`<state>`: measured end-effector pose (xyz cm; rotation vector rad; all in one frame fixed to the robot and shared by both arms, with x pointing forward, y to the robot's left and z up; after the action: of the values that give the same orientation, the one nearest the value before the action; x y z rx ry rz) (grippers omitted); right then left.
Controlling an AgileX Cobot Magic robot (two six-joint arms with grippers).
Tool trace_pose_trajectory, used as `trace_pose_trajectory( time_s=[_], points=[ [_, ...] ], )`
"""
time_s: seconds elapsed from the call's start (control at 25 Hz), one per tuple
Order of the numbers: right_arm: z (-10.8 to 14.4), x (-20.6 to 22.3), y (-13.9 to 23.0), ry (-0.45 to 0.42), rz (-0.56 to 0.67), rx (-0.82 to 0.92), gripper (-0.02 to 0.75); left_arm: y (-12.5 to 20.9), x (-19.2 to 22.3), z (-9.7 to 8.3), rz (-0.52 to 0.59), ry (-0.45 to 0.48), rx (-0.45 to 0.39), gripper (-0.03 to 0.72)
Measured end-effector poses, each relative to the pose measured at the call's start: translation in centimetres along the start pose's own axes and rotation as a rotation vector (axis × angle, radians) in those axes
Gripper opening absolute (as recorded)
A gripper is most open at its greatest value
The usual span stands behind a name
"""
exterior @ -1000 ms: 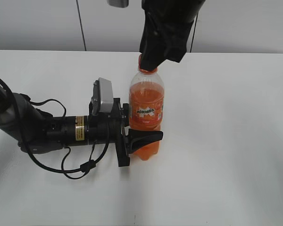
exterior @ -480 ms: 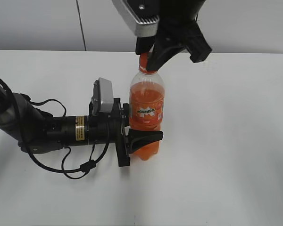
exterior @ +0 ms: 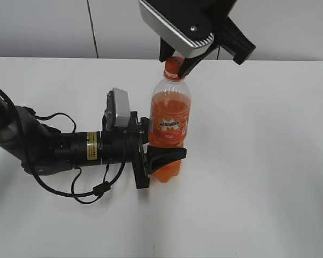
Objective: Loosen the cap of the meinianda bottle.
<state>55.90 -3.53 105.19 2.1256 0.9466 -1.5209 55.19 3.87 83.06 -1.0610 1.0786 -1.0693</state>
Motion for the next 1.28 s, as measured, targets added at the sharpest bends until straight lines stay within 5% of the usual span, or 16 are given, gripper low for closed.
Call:
trace_pose_trajectory(
  time_s=[0.32, 0.52, 0.84, 1.08, 1.28],
  points=[
    [0.0, 0.0, -0.2, 0.001, -0.014, 0.225, 0.277, 0.0, 0.0, -0.1, -0.001, 0.004, 0.001, 0.372],
    [-0.1, 0.1, -0.4, -0.004, -0.030, 0.344, 0.424, 0.0, 0.0, -0.1, -0.002, 0.010, 0.006, 0.372],
    [-0.3, -1.2, -1.7, 0.019, -0.118, 0.451, 0.451, 0.0, 0.0, -0.2, -0.003, 0.011, 0.006, 0.372],
    [-0.2, -4.7, -2.9, 0.046, -0.205, 0.911, 0.452, 0.0, 0.0, -0.2, -0.003, 0.011, 0.006, 0.372],
    [-0.3, -5.4, -3.9, -0.038, -0.292, 1.435, 0.452, -0.1, 0.0, -0.1, -0.004, 0.004, 0.004, 0.372]
  ],
)
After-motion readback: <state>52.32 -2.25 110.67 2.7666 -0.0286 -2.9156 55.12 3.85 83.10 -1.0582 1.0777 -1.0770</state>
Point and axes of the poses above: a point on each arm's last joint axis where the gripper is mounted, x pointing out along that axis toward the gripper, z along the wrist's bending axis when the last joint is at zero, y = z × x, the point moved 5 cm from there along x, pointing out along that axis toward the gripper, and after that the axes turned 10 degrees about x, right-handed, at the moved point
